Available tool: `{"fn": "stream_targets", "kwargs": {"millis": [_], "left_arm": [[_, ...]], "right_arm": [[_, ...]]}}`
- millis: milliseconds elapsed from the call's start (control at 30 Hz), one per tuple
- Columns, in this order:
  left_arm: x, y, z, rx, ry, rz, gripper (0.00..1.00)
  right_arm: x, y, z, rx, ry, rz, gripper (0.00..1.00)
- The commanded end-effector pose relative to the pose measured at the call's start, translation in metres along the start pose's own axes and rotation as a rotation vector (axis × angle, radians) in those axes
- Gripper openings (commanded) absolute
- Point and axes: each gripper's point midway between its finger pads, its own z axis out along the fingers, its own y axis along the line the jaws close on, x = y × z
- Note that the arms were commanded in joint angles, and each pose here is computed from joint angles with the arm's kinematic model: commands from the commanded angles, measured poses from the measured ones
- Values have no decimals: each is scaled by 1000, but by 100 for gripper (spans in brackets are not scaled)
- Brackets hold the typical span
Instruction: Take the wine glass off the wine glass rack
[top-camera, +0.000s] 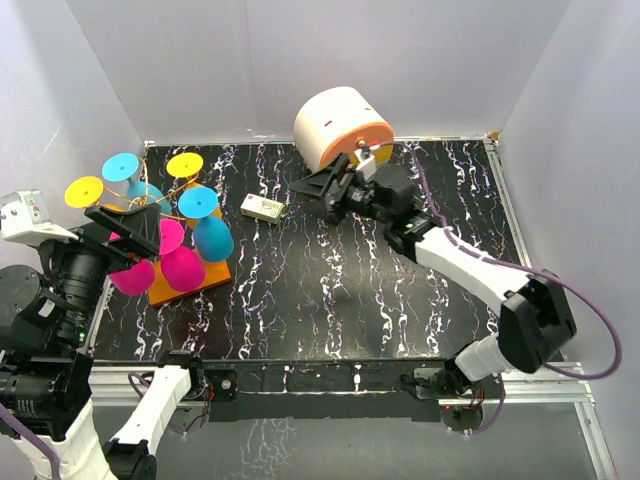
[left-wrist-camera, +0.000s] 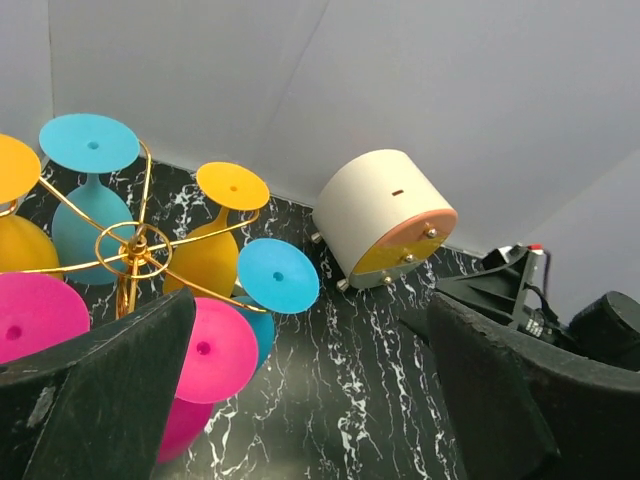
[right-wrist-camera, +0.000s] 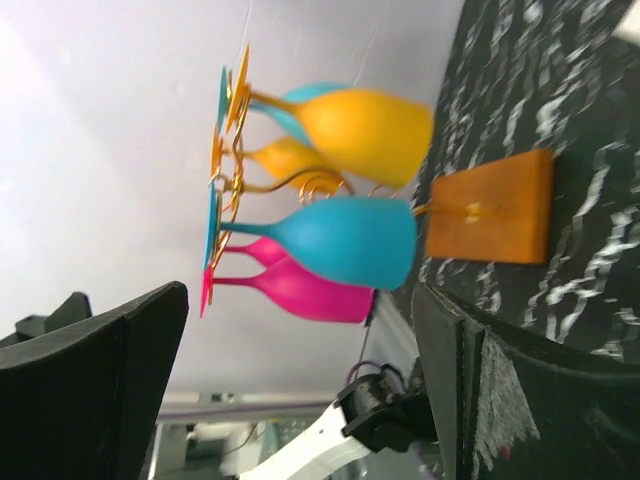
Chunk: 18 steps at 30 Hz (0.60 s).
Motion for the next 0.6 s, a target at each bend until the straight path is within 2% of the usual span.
{"fn": "stream_targets", "kwargs": {"millis": [0,133,433,567], "left_arm": [[6,0,2,-7,45,-6,99],[4,-1,4,-12,54,-11,99],[15,4,5,-35,89,-29,99],[18,3,7,-27,96,-48,99]], "right_arm": [[22,101,14,-305,52,38,92],[43,109,44,-312,66,71,88],[66,89,93,-233,81,61,63],[71,88,106,-226,81,50,58]]}}
